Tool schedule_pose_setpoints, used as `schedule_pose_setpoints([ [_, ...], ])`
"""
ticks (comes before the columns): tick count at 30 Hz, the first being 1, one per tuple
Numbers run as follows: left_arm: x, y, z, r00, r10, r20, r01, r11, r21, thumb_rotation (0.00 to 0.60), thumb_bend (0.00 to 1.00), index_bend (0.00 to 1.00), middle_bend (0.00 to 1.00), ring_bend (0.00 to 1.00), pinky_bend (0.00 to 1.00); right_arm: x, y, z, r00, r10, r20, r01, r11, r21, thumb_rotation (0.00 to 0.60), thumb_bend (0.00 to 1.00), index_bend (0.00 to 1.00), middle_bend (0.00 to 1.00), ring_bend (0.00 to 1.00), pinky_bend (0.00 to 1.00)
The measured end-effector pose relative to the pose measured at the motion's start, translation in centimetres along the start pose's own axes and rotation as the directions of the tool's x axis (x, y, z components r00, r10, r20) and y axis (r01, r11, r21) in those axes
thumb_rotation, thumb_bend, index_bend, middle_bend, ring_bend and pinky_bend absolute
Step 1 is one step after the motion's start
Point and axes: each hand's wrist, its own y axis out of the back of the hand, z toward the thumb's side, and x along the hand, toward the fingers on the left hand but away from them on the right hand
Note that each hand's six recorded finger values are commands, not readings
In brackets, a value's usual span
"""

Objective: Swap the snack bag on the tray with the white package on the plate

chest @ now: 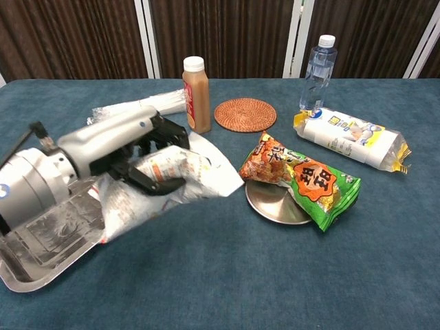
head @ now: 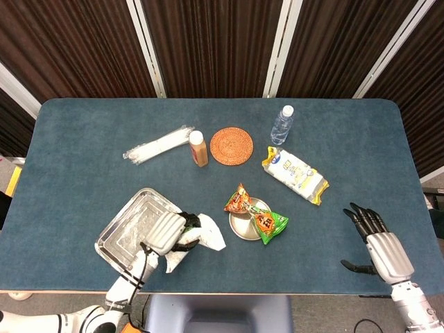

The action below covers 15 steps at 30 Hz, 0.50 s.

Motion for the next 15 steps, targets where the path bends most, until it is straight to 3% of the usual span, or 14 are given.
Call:
schedule_pose_setpoints([
  [4,-1.2,2.9,-3.6,0.997,0.038,-0.07,-0.033,0.997,0.076,0.6,0.41,0.68,0.62,0.52,0.7,0.1,-0.2,0.3,1.0,0.005,-0.008,-0.005,1.0,0.006,0.6,0.16,0.0,0.0,0.0,0.0],
  [8,-1.6,3.5,-6.7,0.991,0.042,-0.126,-0.029,0.994,0.107,0.6,0.4,0.65,0.6,0.51,0.69,0.3,-0.6,0.7,1.0,0.012,-0.016,-0.012,1.0,0.018,0.6,0.16,0.0,0.0,0.0,0.0],
  [10,-1.7,3.5,-8.4,0.987,0.04,-0.154,-0.022,0.992,0.121,0.6,0.39,0.59,0.54,0.48,0.65,0.4,-0.8,0.9,1.0,0.019,-0.02,-0.019,1.0,0.02,0.6,0.16,0.0,0.0,0.0,0.0],
  [12,-1.9,3.3,-9.7,0.983,0.029,-0.18,-0.009,0.994,0.112,0.6,0.38,0.43,0.4,0.38,0.54,0.4,-0.9,0.9,1.0,0.018,-0.019,-0.018,1.0,0.021,0.6,0.16,0.0,0.0,0.0,0.0],
  [15,-2.2,2.6,-10.8,0.978,-0.005,-0.208,0.023,0.996,0.088,0.6,0.36,0.15,0.12,0.13,0.33,0.4,-1.0,0.9,1.0,0.018,-0.014,-0.018,0.999,0.027,0.6,0.16,0.0,0.0,0.0,0.0],
])
